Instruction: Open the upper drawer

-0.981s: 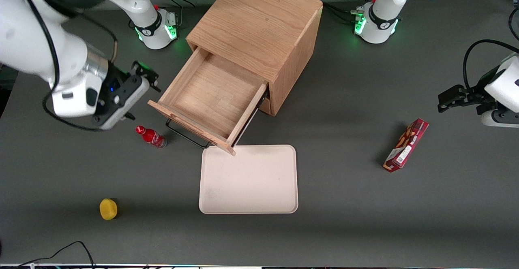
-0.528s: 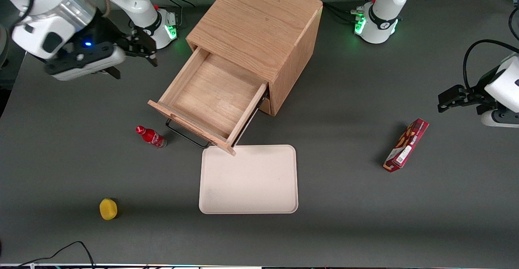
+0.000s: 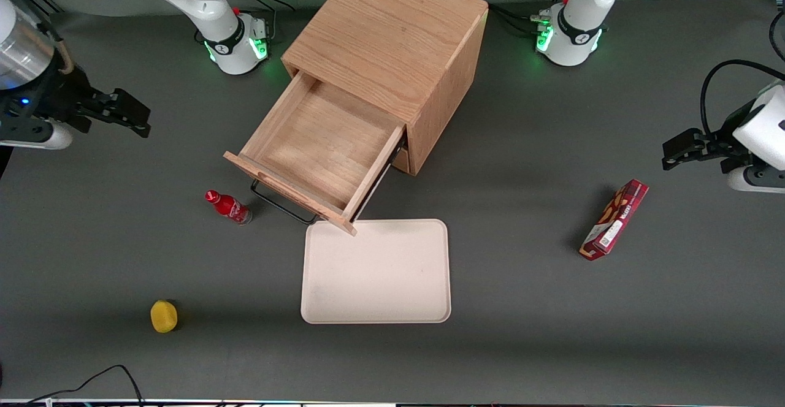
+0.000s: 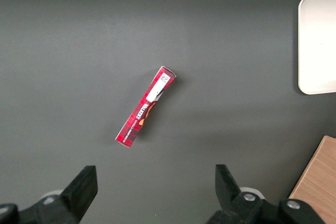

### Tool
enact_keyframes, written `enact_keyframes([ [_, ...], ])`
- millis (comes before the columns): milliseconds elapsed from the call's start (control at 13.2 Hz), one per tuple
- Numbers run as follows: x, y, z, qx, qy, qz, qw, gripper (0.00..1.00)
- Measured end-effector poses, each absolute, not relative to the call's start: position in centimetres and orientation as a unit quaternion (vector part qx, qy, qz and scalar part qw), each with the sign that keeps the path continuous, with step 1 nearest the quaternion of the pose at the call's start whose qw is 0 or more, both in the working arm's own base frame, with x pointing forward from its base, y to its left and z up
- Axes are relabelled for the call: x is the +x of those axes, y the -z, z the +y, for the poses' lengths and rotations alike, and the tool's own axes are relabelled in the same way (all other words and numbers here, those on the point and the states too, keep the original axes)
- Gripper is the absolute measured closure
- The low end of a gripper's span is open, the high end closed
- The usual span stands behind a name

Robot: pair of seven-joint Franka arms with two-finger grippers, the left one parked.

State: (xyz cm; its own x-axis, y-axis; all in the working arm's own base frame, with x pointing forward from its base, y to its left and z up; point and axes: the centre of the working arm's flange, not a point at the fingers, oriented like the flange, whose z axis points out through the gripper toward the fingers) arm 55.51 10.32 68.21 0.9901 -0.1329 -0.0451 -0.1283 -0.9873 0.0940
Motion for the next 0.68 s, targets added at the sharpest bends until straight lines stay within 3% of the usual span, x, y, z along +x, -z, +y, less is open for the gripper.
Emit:
enact_keyframes([
  [226, 55.4, -66.9, 7.9, 0.994, 0.052, -0.098, 0.023, 0.00],
  [453, 53.7, -65.3, 6.1, 0.992, 0.030, -0.120, 0.009, 0.00],
  [679, 49.6, -63.2, 5.6, 0.992, 0.004, -0.126, 0.013, 0.00],
])
